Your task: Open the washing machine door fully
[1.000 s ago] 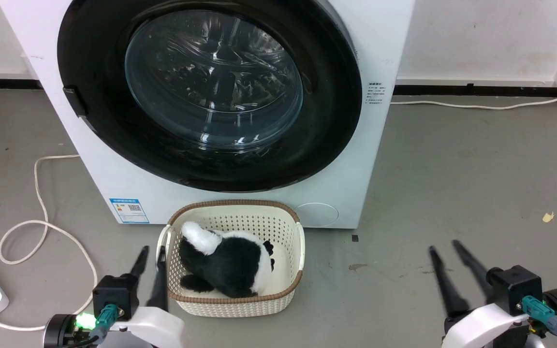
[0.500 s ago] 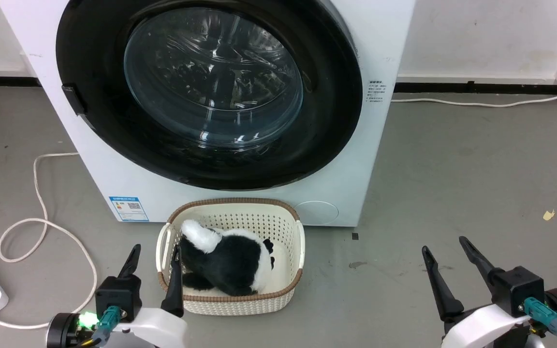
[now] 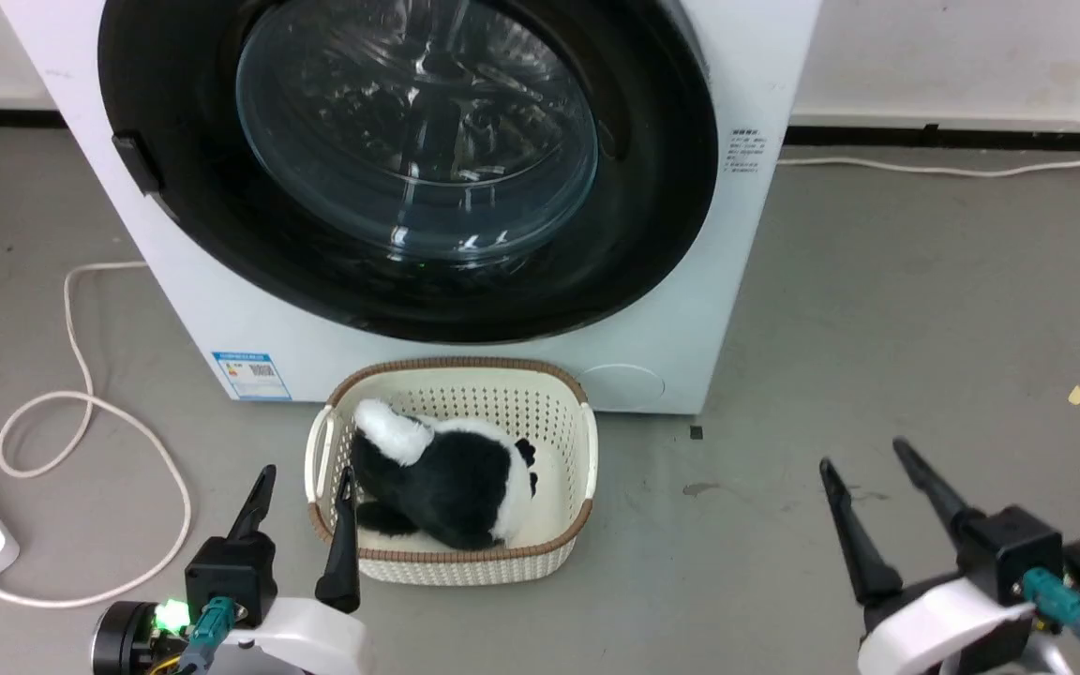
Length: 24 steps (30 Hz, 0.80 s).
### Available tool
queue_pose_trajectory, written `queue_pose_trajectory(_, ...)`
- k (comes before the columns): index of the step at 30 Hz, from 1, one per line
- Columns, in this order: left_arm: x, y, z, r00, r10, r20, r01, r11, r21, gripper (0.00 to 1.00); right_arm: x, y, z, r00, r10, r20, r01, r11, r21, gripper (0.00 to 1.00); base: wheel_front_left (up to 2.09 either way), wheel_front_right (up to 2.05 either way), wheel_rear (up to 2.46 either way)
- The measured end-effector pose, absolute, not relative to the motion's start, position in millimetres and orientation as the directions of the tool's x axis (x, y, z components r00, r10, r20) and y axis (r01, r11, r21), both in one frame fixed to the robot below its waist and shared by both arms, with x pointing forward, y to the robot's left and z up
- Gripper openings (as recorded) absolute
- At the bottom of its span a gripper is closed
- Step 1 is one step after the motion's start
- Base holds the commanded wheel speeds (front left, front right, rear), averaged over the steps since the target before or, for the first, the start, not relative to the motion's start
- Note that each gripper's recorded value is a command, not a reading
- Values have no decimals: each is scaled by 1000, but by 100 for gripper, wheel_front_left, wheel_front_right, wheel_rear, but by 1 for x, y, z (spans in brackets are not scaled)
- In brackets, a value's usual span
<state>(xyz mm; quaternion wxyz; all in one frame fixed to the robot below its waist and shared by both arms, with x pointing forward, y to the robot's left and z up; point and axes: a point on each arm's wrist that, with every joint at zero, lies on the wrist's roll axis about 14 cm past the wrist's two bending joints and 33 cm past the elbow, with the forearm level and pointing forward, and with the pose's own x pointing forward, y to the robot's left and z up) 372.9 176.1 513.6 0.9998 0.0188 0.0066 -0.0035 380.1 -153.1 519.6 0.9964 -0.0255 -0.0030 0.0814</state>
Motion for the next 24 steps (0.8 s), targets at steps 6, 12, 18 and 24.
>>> queue_pose_trajectory(6, 379, 177, 513, 1000, -3, -5, 4, 999, 37, 100, 396, -151, 528, 982, 184, 29, -182, 980, -76, 100, 0, 0, 0)
queue_pose_trajectory(12, 387, 180, 511, 1000, 5, 0, -5, 999, 38, 100, 419, -147, 539, 976, 210, 60, -206, 976, -65, 0, 0, 0, 0)
queue_pose_trajectory(18, 391, 183, 508, 1000, 13, -3, -13, 999, 40, 100, 440, -144, 550, 972, 220, 84, -218, 975, -33, 0, 0, 0, 0)
queue_pose_trajectory(24, 396, 186, 505, 1000, 20, -4, -20, 999, 36, 100, 464, -143, 563, 967, 229, 110, -231, 973, 2, 0, 0, 0, 0)
